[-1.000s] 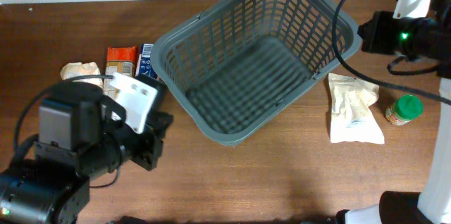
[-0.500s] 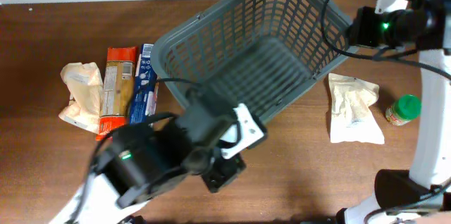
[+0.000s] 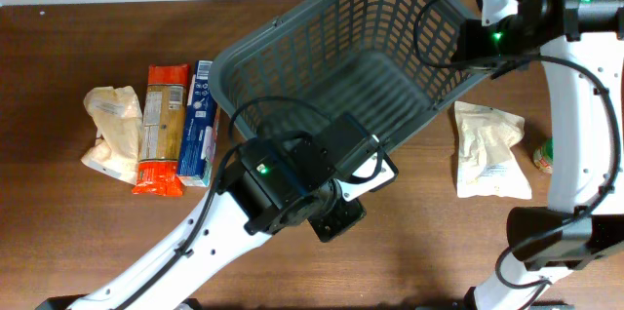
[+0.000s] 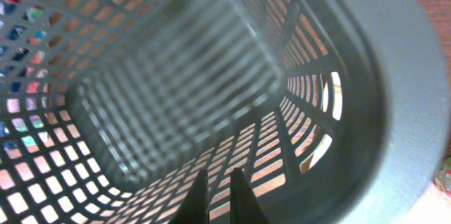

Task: Pack container
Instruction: 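Grip the basket rims with both grippers and pull it toward center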

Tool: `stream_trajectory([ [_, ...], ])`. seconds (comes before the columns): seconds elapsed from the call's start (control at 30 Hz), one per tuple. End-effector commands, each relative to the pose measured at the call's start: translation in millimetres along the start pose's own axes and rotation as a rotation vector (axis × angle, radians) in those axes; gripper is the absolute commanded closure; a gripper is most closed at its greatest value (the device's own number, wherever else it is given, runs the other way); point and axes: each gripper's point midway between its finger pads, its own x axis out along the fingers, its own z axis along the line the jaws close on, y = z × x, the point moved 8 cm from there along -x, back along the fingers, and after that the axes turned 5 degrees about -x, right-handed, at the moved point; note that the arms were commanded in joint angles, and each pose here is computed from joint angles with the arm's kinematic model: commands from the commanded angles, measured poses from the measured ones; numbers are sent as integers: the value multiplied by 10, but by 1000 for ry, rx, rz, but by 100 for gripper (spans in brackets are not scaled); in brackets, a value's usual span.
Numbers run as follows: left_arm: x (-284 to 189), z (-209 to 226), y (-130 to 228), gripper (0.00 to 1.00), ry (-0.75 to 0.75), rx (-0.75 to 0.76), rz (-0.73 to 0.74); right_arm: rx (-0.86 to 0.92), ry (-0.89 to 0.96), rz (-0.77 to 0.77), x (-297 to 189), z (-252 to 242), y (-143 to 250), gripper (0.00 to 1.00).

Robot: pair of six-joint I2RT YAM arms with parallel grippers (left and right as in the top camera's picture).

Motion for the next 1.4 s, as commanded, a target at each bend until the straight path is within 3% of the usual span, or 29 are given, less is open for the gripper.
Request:
stream_trajectory([
  [0.0,67,24,-49,98,-26,30,16,-22,-8,28,95,4,-3,96],
  [0.33,103,181,-60,98,-142,37,36,-37,-5,72,91,3,71,96],
  [0.97,7,1309,-21,98,-295,-220,-27,-54,-18,164,71,19,226,96],
  [1.37,78,1555,4,98,-312,-299,-18,-71,-67,122,-8,88,216,96],
])
